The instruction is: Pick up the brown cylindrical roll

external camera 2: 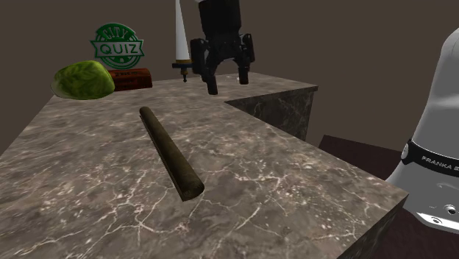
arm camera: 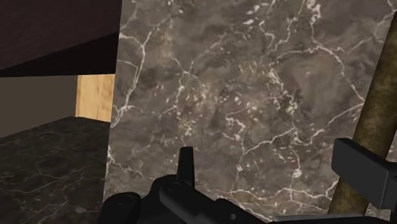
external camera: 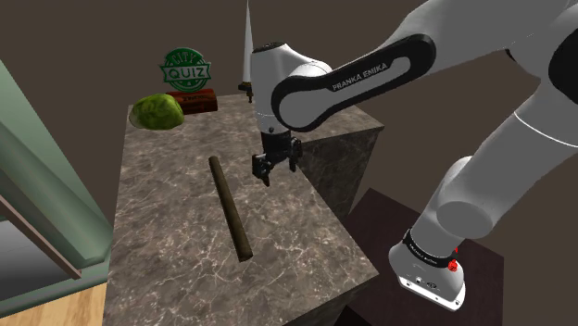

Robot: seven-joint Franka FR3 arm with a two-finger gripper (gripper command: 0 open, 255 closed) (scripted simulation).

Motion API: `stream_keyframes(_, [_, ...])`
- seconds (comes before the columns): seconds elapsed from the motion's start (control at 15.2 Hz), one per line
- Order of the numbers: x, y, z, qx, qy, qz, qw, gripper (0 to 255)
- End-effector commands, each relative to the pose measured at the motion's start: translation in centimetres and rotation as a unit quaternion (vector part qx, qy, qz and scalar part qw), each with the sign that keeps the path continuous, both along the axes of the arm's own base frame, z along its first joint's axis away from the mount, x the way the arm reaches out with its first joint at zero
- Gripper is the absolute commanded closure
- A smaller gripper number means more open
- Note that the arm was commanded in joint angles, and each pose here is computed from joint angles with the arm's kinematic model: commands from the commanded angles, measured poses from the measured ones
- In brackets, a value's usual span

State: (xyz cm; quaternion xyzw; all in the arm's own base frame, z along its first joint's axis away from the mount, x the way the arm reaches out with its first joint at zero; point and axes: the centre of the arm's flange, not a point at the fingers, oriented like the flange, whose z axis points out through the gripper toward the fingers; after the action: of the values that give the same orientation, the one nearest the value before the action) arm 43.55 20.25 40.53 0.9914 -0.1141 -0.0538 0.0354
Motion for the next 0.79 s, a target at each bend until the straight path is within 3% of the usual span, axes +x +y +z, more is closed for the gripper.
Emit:
stream_keyframes(0.0, [1.6,1.4,-1.1,-0.001,-0.006,-0.018,0.9998,0])
stream_keyframes(0.73, [11.8,9.1,-6.8,-0.011,-0.036,-0.105,0.9937,0])
